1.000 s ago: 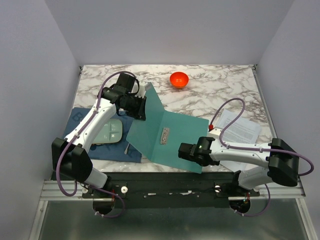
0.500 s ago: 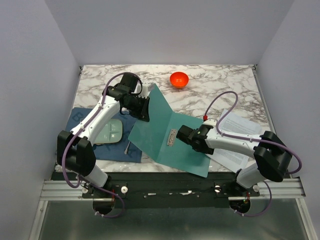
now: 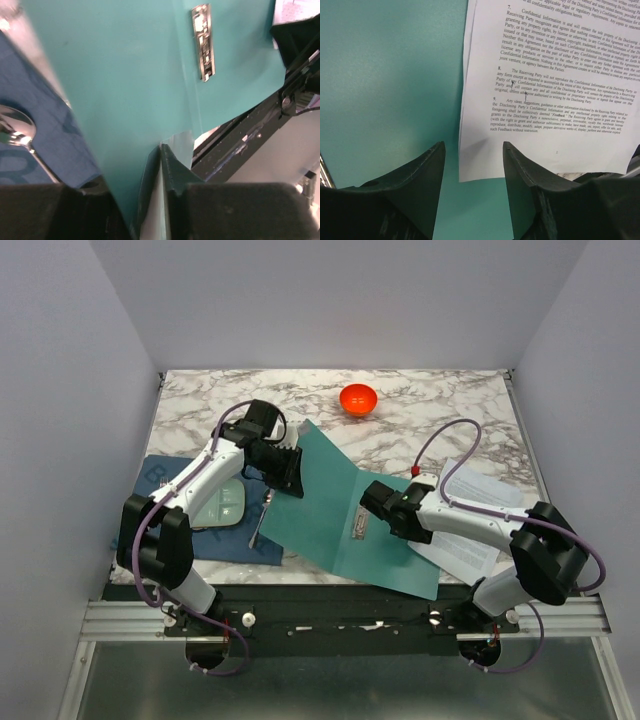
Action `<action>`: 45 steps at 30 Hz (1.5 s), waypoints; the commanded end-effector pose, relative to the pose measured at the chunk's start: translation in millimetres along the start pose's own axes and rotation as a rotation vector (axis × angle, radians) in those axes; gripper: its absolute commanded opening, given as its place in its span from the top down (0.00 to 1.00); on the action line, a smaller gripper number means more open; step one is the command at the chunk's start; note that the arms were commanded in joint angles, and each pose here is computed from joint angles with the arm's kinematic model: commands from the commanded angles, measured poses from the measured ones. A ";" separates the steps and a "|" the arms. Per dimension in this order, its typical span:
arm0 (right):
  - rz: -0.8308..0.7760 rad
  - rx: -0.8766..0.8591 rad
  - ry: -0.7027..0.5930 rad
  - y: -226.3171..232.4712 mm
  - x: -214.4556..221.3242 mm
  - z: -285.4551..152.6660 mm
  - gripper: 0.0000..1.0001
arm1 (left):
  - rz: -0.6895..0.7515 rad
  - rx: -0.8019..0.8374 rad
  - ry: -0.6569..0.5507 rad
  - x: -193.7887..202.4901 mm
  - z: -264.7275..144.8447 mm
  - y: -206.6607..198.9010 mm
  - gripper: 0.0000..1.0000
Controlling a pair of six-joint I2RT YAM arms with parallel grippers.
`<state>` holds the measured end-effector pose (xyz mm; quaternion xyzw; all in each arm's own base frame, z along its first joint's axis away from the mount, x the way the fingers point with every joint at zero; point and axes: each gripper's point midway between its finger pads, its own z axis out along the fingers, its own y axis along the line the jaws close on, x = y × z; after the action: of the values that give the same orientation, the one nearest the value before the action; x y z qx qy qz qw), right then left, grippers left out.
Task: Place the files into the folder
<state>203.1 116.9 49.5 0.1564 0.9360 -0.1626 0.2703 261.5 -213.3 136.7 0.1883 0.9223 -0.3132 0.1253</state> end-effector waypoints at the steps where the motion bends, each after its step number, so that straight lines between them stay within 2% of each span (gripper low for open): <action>1: -0.010 -0.008 0.009 -7.0 -3.8 -0.1 0.44 | -0.029 0.076 0.037 18.0 9.0 -8.4 0.53; 8: -0.056 -0.039 0.041 2.2 -2.7 -1.4 0.48 | -0.037 0.099 0.072 33.8 16.0 -7.0 0.24; 9: -0.065 -0.040 0.046 3.3 -2.5 -0.9 0.49 | -0.025 0.087 0.074 35.2 16.3 -4.2 0.20; 10: -0.079 -0.050 0.048 6.0 -2.5 -1.8 0.50 | -0.022 0.075 0.080 37.2 16.2 -2.3 0.09; 12: -0.092 -0.061 0.063 9.7 -0.6 -2.2 0.51 | -0.012 0.059 0.090 41.4 16.3 1.5 0.02; 19: -0.130 -0.097 0.087 17.8 1.5 -4.0 0.57 | 0.048 0.010 0.045 34.7 0.1 1.5 0.01; 28: -0.172 -0.128 0.137 22.2 14.4 -1.5 0.64 | 0.167 -0.101 -0.084 2.8 -31.4 3.4 0.01; 33: -0.184 -0.126 0.144 20.5 17.6 -0.4 0.75 | 0.162 -0.110 -0.083 7.8 -26.0 9.4 0.01; 40: -0.195 -0.116 0.134 15.5 15.3 -1.7 0.79 | 0.167 -0.146 -0.061 16.7 -19.0 22.7 0.02; 45: -0.205 -0.110 0.136 12.9 15.4 -1.8 0.82 | 0.220 -0.268 -0.127 1.3 -36.8 37.9 0.01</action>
<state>195.9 134.8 37.4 0.0601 0.9701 -0.1249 0.1993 253.1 -179.4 130.4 0.2390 0.9240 -0.2358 0.1831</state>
